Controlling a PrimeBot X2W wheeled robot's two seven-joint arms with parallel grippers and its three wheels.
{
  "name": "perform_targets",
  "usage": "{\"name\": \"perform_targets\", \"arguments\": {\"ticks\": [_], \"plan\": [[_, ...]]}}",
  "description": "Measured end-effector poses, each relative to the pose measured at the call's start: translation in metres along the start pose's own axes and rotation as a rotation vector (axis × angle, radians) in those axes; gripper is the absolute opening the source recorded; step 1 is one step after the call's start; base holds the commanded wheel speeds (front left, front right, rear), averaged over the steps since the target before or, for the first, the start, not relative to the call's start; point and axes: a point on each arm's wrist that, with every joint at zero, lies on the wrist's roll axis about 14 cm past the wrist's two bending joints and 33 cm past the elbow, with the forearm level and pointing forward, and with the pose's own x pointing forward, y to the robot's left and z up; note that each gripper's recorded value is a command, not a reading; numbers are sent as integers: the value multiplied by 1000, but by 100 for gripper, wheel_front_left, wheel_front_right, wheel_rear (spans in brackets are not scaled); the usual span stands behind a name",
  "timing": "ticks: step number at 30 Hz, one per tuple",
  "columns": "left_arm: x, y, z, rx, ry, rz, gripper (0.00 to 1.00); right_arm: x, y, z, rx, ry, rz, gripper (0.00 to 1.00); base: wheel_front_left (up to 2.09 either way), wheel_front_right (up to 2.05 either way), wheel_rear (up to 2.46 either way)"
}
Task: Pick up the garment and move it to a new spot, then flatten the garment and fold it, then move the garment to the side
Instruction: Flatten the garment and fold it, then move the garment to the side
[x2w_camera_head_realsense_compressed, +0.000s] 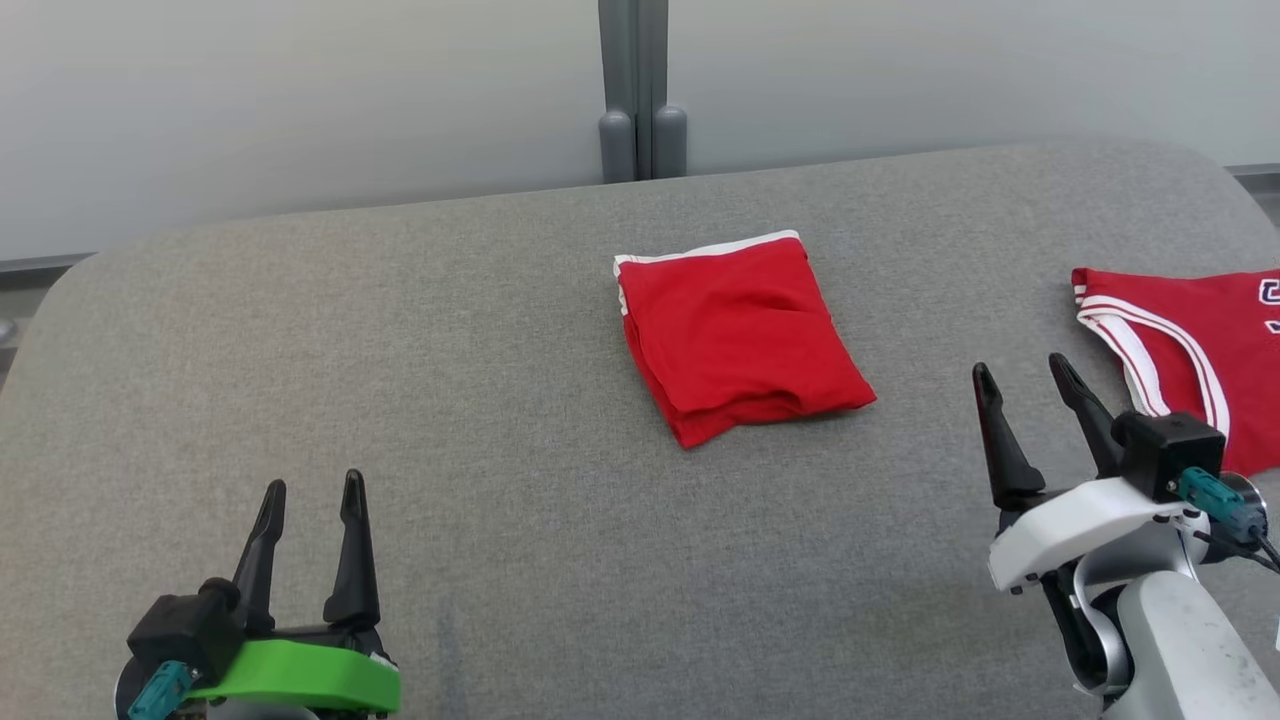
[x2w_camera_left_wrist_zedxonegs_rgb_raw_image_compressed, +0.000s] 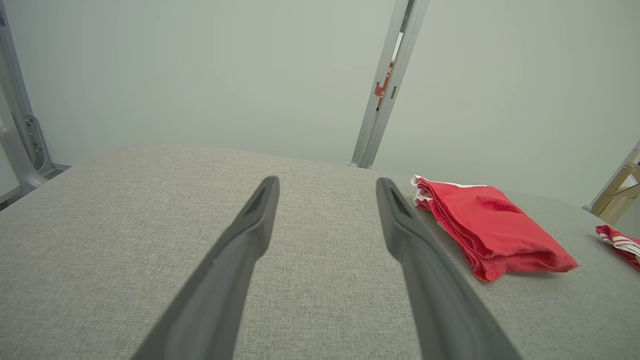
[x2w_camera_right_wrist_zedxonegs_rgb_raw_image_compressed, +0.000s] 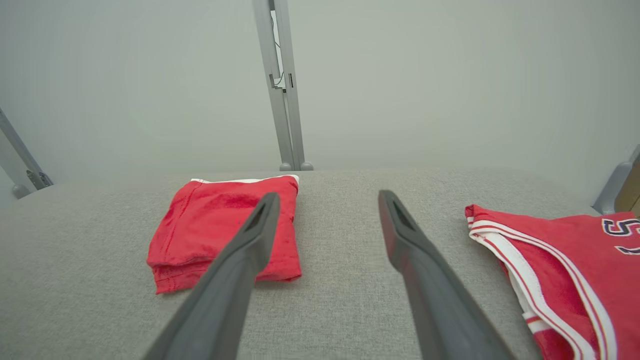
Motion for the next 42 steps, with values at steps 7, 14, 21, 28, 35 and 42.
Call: {"name": "perform_targets", "arguments": {"ticks": [7,14,21,28,35,42], "plan": [[-8,2,0,5,2,8,100,-18,-8,-6,-10,17,-31,100,0,0,0],[-18,10,-8,11,30,30,100,-26,-3,-14,-10,38,-20,100,0,0,0],[-23,15,-10,13,41,43,100,-28,1,-17,-4,47,-8,100,0,0,0],[-25,19,-12,9,47,58,100,-26,6,-17,-2,52,5,100,0,0,0],[-26,22,-13,4,50,69,100,-23,9,-19,9,60,13,100,0,0,0],[-26,23,-13,1,48,75,100,-21,11,-22,18,65,18,100,0,0,0]]}}
